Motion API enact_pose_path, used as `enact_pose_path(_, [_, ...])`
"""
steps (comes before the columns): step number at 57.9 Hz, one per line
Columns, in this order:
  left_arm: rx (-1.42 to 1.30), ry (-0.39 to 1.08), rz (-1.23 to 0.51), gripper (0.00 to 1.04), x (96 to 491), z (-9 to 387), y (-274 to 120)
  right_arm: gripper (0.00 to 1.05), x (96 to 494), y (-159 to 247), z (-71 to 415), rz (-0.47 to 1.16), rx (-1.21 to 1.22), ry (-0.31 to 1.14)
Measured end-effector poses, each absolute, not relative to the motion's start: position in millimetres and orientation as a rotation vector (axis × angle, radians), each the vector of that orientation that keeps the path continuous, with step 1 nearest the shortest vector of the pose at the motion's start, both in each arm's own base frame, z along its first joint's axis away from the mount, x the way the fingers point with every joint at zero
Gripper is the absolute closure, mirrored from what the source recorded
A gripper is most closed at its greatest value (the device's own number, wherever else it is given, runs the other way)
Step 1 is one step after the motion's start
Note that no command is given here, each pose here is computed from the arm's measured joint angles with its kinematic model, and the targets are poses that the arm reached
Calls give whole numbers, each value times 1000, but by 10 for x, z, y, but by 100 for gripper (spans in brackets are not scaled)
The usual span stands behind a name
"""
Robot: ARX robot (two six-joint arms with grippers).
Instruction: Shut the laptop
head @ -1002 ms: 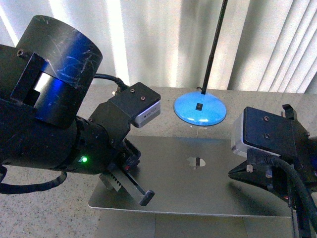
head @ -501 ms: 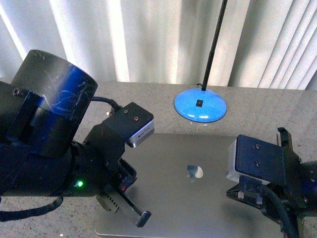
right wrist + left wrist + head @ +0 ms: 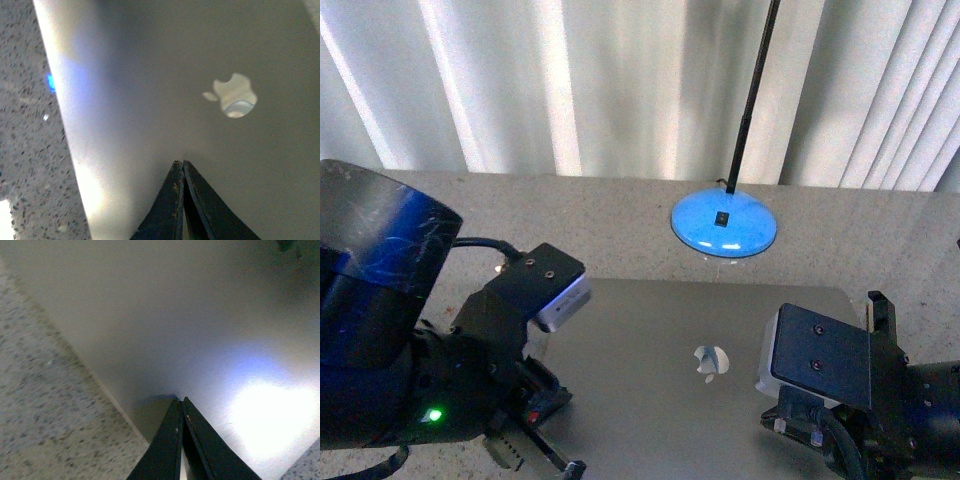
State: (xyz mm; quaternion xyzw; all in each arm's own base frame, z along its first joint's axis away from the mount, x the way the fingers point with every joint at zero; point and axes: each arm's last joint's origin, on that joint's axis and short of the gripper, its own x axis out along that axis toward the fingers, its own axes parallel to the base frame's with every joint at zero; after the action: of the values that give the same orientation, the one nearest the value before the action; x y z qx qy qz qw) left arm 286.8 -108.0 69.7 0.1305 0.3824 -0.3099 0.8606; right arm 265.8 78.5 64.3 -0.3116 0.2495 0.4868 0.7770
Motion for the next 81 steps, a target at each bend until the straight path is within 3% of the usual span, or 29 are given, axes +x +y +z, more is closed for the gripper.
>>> enact_pose_path(9, [127,720,-529,101,2954,874,-876,102,2770,802,905,911,-638,424])
enact_pose_path(14, [-43,537,-349,101,3028,1181,-639,101,2937,766,1258,651,-530,343])
enact_pose_path(17, [-152,470,-261,97,3032,1337,-508,94,3006,727,1430,520,-441,329])
enact_pose_path(23, [-316,391,-160,80,3027,1555,-340,78,3043,670,1535,441,-315,329])
enact_pose_path(32, [-399,427,-155,51,3002,1489,-357,48,3038,692,1495,441,-246,357])
enact_pose_path(35, [-392,426,-147,43,2997,1469,-364,52,3022,693,1454,308,-219,291])
enact_pose_path(42, [-168,113,-16,65,2812,1428,-299,73,2770,530,1428,28,-91,87])
enact_pose_path(48, [-50,18,3,91,2512,1588,-203,99,2474,358,1618,-1,-28,10])
enact_pose_path(51, [-38,-2,-4,100,2423,1638,-188,102,2375,320,1642,6,-20,-2])
enact_pose_path(63, [-13,13,-13,101,2018,1618,-38,102,1994,171,1608,3,-18,17])
enact_pose_path(81, [-8,14,0,101,1719,1621,-4,102,1695,14,1616,4,-13,16])
